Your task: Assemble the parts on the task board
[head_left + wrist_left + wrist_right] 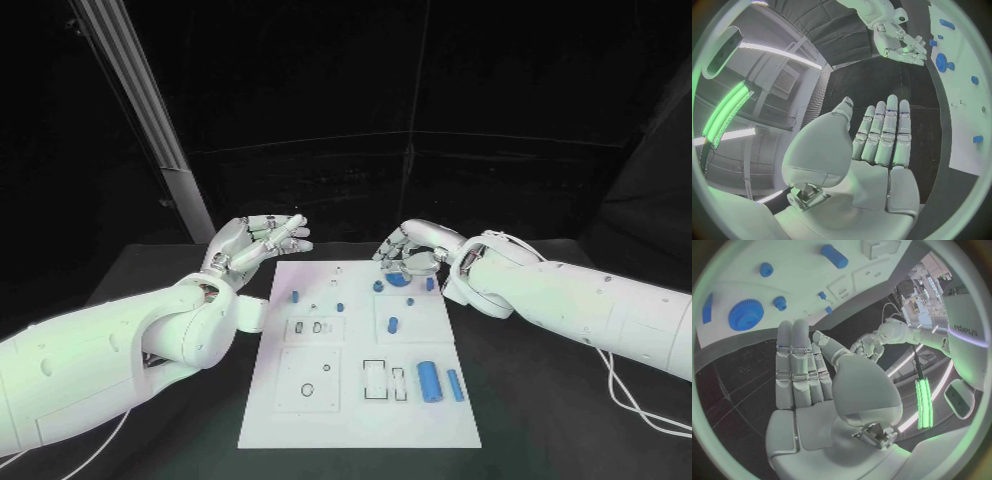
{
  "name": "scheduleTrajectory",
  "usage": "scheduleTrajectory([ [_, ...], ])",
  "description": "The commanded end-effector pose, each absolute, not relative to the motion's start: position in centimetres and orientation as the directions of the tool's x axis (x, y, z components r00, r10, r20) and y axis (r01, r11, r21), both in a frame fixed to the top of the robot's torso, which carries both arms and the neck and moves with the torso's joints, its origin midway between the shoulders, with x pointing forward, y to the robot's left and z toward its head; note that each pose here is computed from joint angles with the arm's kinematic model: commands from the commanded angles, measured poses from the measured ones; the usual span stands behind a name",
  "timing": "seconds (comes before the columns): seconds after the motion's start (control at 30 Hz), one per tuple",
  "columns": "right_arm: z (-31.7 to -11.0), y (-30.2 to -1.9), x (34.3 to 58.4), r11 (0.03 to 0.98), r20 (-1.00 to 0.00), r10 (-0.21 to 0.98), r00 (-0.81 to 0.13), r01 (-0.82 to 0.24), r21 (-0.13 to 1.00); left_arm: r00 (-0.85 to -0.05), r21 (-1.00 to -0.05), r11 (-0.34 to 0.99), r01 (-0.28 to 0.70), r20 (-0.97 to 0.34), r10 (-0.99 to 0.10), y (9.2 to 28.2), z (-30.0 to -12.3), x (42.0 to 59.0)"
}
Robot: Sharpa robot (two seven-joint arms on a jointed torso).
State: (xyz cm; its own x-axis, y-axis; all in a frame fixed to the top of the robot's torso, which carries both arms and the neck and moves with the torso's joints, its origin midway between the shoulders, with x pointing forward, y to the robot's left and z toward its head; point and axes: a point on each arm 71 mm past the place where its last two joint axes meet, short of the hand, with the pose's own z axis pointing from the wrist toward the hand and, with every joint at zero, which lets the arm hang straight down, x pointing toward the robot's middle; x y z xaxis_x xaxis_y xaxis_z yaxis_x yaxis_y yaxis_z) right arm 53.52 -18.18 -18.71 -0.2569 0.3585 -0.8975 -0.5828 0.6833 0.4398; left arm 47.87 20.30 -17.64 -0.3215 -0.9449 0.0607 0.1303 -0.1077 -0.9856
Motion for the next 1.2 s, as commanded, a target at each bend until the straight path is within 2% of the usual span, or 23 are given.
scheduleTrajectory([
  [0.03,-19.0,-17.8,53.5,0.753,-0.977,0.123,-0.172,-0.625,0.205,-0.362,-0.983,-0.122,0.134,0.066,-0.93,19.9,-17.5,47.6],
  [0.33,-18.9,-17.1,53.4,0.782,-0.994,0.003,-0.106,-0.619,0.068,-0.383,-0.984,-0.132,0.121,0.077,-0.92,19.4,-17.6,47.3],
  [0.5,-18.8,-16.8,53.4,0.788,-0.995,-0.023,-0.094,-0.614,0.04,-0.39,-0.984,-0.135,0.116,0.08,-0.917,19.3,-17.7,47.3],
  [0.9,-18.4,-16.5,53.3,0.791,-0.999,-0.022,-0.048,-0.612,0.012,-0.392,-0.985,-0.132,0.107,0.081,-0.916,19.6,-17.8,47.3],
  [1.2,-18.7,-16.6,53.6,0.801,-0.996,-0.047,-0.078,-0.598,0.009,-0.393,-0.986,-0.13,0.101,0.081,-0.916,19.7,-17.9,47.4],
])
